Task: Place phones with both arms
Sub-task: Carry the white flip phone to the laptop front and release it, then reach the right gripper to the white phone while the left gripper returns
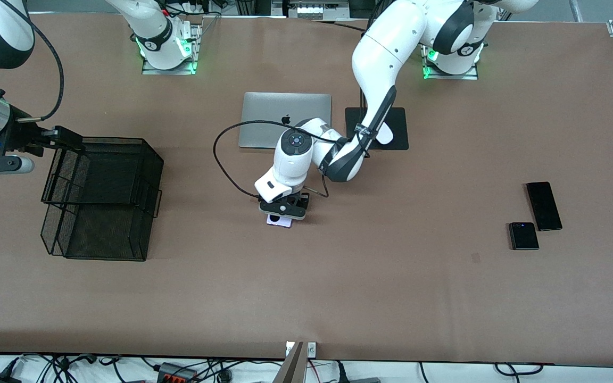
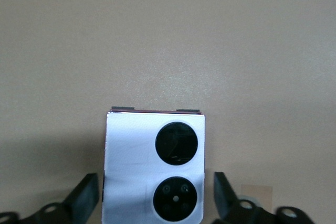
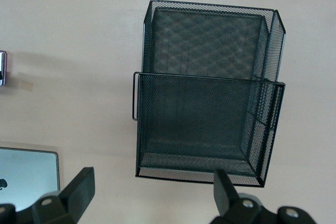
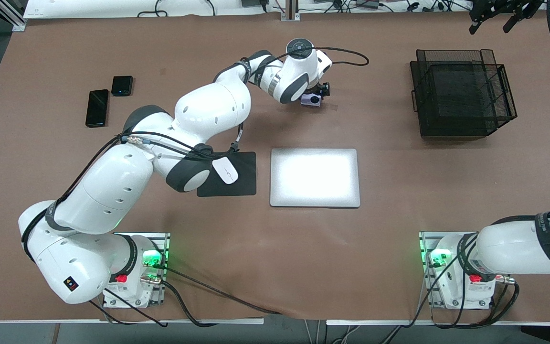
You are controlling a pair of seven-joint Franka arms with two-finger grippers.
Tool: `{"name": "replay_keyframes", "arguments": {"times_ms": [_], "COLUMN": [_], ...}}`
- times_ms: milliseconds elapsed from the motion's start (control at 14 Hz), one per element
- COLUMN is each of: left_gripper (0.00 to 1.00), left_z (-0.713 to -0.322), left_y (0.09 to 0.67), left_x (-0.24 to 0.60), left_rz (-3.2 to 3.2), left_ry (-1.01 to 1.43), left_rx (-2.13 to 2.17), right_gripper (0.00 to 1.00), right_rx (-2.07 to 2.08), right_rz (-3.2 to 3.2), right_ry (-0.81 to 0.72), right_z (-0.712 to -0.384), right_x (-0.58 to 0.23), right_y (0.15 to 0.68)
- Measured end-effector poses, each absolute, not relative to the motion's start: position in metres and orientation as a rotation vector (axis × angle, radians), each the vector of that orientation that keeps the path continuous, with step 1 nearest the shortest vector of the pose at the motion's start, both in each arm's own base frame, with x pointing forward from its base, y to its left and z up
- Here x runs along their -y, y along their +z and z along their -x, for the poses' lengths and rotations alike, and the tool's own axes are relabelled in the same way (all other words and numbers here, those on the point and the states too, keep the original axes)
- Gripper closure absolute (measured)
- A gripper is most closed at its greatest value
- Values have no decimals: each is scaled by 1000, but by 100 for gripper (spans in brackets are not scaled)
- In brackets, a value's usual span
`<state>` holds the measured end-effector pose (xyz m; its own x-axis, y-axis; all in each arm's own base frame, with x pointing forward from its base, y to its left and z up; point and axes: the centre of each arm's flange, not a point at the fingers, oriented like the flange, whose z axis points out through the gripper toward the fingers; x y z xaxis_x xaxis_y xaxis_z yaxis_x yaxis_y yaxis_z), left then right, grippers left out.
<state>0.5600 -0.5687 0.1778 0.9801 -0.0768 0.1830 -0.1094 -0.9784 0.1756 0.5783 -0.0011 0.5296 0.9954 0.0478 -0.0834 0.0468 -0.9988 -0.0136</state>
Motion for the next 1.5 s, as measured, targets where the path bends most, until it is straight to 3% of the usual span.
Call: {"name": "replay_keyframes", "arguments": {"times_ms": [285, 499, 927, 1497], "left_gripper": [0, 0, 0, 0], "left_z": [-570, -608, -678, -690], "left_y": [190, 226, 350, 409], "left_x": [564, 528, 398, 193], "left_rz": [-2932, -2924, -2964, -3024], "left_ry": [297, 360, 360, 133], "left_rx": [151, 181, 317, 200], "right_gripper": [0, 0, 0, 0], "right_rx": [75, 84, 233, 498], "right_rz": [3127, 3125, 3085, 3062], "right_ry": [120, 120, 192, 190], "right_z": [-580, -581, -588, -623], "right_x": [1, -2, -68, -190], "right_y": [531, 530, 500, 458]}}
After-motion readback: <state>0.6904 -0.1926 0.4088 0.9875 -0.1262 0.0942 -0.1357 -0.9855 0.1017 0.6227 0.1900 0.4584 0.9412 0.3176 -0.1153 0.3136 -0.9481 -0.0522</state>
